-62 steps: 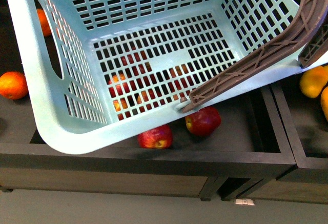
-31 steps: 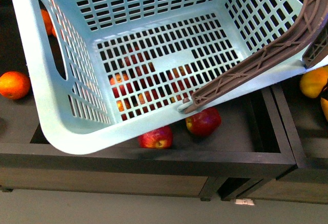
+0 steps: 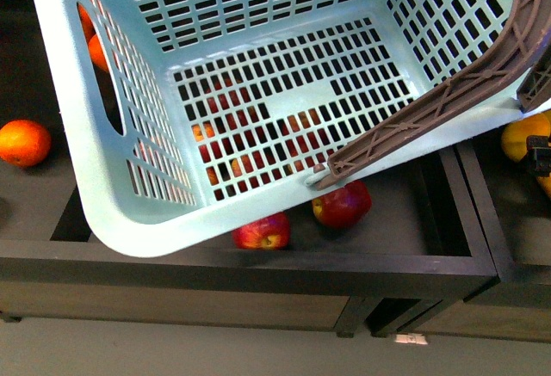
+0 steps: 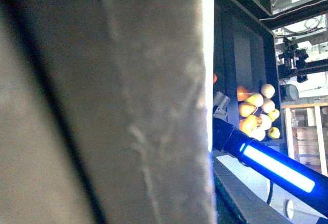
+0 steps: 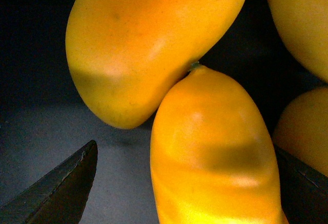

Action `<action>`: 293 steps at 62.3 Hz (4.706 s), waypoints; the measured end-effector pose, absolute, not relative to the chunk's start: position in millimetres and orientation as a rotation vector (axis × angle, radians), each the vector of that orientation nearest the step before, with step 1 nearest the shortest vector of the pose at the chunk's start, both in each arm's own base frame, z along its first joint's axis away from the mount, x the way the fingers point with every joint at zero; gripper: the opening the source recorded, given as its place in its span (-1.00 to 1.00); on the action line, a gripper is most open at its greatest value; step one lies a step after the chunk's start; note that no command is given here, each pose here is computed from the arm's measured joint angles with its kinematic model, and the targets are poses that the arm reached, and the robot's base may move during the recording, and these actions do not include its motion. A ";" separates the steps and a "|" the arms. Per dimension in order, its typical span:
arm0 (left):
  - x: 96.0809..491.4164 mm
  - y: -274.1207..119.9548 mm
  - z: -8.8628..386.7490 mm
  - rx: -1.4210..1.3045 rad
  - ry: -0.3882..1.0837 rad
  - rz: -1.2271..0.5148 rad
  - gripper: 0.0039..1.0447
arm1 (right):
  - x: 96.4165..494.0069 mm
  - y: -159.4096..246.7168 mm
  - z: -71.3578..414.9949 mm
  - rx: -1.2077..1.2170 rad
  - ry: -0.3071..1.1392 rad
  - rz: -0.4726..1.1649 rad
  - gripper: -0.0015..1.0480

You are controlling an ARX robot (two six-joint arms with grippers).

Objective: Pick mango and avocado into basket

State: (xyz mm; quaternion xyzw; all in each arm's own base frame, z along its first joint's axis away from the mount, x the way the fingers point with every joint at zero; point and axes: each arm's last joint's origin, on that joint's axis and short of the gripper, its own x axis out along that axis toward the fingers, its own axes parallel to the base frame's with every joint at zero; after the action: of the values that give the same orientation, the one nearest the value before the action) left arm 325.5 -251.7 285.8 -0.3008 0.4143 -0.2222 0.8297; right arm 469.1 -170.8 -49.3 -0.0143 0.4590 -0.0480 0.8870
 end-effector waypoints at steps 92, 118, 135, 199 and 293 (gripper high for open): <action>325.5 -251.7 285.8 -0.638 0.879 -0.472 -0.44 | 412.3 -185.1 76.1 0.083 0.645 -0.049 0.03; 325.5 -251.7 285.8 -0.638 0.879 -0.471 -0.44 | 341.0 -115.2 220.5 0.109 0.340 0.105 0.03; 325.5 -251.7 285.8 -0.638 0.879 -0.471 -0.44 | 332.3 -41.3 275.4 0.090 0.201 0.258 0.03; 325.5 -252.2 285.0 -0.630 0.880 -0.476 -0.46 | 342.2 44.0 253.3 0.056 0.283 0.379 0.83; 325.2 -252.6 285.0 -0.633 0.880 -0.472 -0.47 | 162.0 -0.8 184.4 0.004 0.009 -0.004 -0.96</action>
State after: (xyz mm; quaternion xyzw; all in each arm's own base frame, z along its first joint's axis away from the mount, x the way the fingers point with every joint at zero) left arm 325.2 -252.6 285.0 -0.2985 0.4148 -0.2226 0.8303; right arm 162.0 -0.8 184.4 0.0018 0.0043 -0.0021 1.0000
